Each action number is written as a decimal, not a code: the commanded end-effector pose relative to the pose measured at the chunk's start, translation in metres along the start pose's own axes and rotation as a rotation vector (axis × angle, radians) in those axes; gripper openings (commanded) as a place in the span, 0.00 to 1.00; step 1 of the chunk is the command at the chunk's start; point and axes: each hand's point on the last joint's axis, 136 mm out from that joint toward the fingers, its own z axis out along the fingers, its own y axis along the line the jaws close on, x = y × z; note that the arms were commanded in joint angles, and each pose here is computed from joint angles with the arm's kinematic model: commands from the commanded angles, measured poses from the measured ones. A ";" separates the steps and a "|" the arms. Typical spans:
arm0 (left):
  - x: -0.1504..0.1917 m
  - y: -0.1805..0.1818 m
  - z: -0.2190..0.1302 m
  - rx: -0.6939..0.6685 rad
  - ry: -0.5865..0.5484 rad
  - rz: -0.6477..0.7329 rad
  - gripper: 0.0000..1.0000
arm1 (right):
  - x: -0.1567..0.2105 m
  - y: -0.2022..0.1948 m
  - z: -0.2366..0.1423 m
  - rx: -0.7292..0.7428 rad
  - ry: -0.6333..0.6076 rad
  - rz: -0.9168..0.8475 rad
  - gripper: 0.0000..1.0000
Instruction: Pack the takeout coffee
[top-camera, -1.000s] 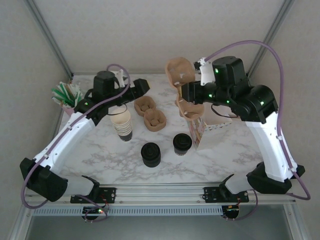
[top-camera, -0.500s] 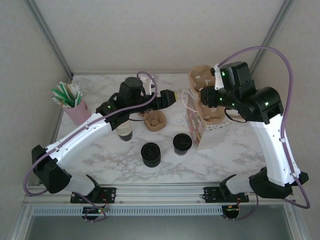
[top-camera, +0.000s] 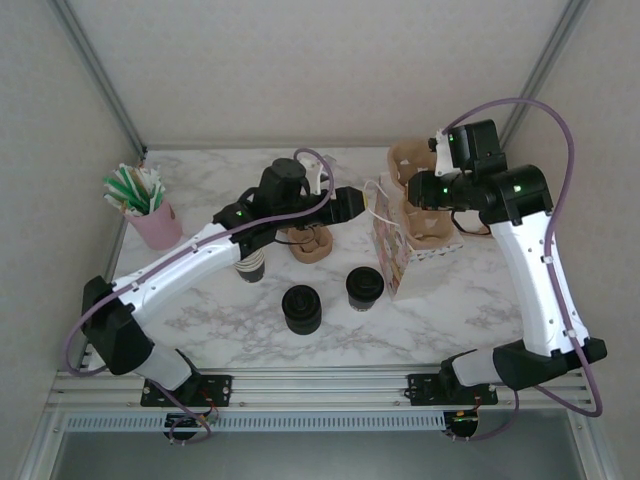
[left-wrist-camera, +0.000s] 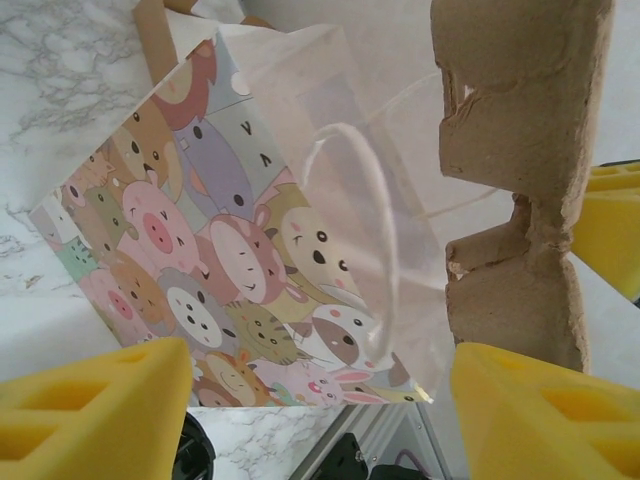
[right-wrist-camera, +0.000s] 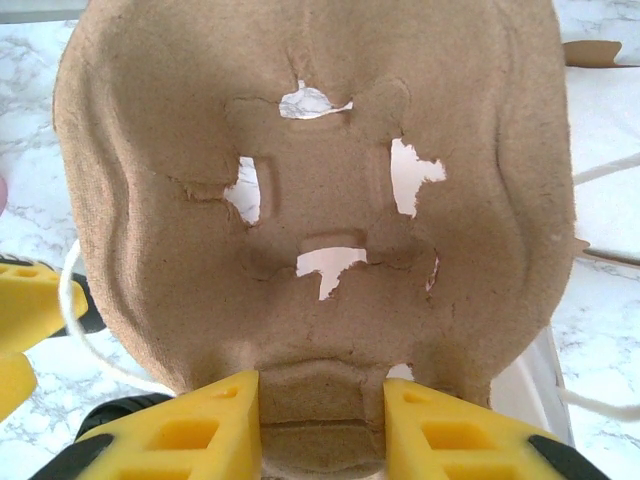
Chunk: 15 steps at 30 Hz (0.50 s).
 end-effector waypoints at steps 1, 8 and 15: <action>-0.007 -0.019 0.004 0.057 -0.013 0.020 0.66 | -0.007 0.005 0.011 -0.056 -0.013 -0.003 0.32; -0.007 -0.018 0.012 0.059 0.002 0.023 0.58 | -0.009 -0.006 0.028 -0.064 -0.003 0.017 0.31; -0.007 -0.015 0.017 0.053 0.009 0.026 0.57 | -0.009 -0.014 0.041 -0.071 0.012 0.038 0.31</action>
